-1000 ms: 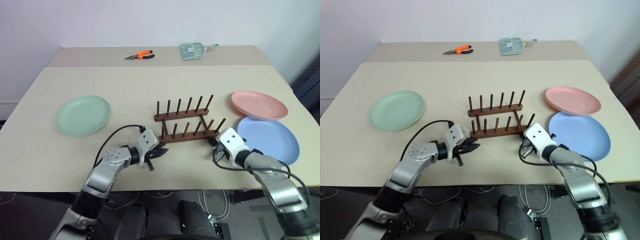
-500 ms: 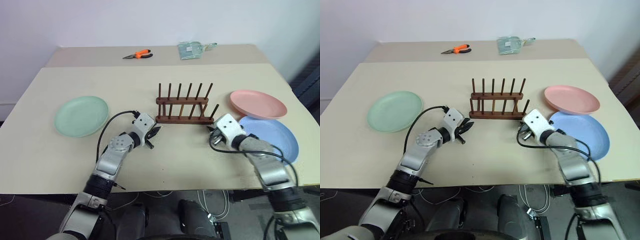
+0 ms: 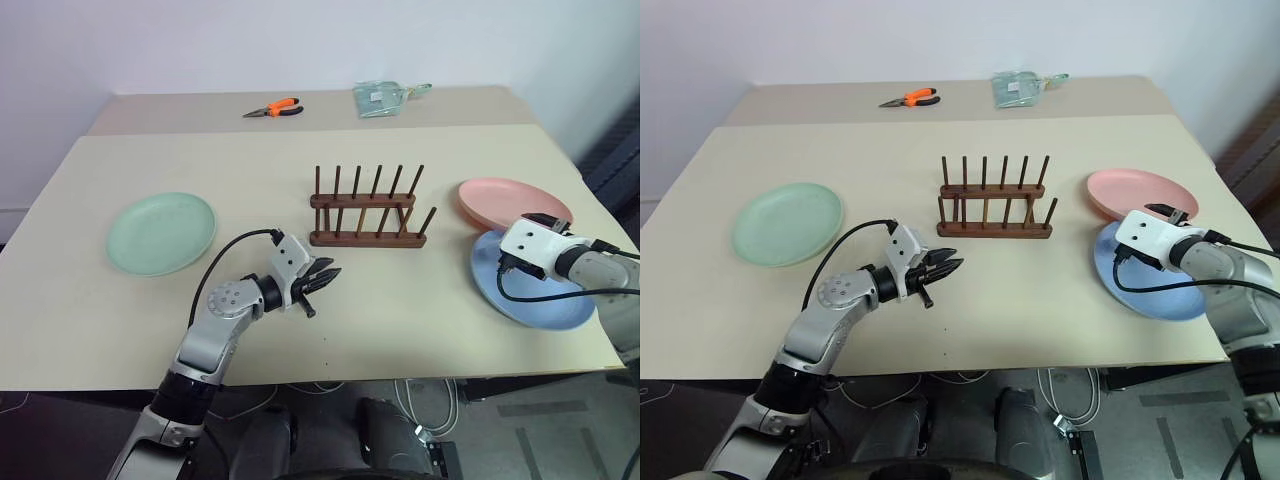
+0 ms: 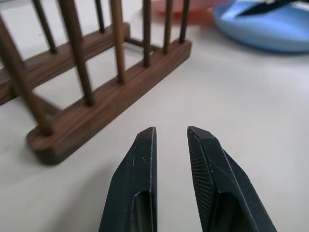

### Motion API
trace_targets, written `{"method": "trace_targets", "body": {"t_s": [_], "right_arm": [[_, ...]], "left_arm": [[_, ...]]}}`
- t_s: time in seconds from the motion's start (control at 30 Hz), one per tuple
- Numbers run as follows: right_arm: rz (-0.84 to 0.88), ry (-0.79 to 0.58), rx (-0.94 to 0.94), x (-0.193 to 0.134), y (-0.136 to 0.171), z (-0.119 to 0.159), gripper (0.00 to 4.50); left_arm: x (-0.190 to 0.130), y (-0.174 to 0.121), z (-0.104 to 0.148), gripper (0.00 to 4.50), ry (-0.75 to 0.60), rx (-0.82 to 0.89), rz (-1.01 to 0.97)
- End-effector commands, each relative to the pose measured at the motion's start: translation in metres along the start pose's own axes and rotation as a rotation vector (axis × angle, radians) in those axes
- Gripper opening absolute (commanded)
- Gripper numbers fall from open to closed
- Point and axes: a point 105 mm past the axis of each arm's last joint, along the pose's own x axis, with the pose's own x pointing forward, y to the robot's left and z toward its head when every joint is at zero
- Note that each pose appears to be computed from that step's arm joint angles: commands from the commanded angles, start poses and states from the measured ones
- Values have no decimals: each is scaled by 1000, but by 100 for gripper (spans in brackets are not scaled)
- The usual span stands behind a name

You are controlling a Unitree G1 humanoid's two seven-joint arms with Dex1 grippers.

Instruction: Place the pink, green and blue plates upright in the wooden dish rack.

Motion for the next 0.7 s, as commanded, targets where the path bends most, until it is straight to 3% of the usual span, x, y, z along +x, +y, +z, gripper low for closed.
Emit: {"method": "trace_targets", "body": {"t_s": [0.03, 0.17, 0.23, 0.33, 0.47, 0.57, 0.7], "right_arm": [[-67, -8, -18, 3, -18, -1, 287], [-72, -25, -23, 5, -21, 1, 75], [-96, -54, -48, -1, -29, 9, 2], [-153, -160, 1, -17, -48, 33, 2], [-206, -508, 410, -52, -74, 95, 2], [-34, -875, 851, -91, -81, 147, 2], [158, -1075, 1050, -116, -72, 183, 2]], "left_arm": [[-3, -5, 14, 98, -47, 21, -13], [-7, -5, 12, 98, -40, 22, -6], [-9, -6, 11, 98, -42, 21, -17], [-10, -4, 13, 98, -54, 12, -18], [-10, 3, 13, 98, -55, 16, 4], [-9, 7, 12, 98, -53, 17, 9], [-8, 7, 10, 98, -43, 36, -9]]}}
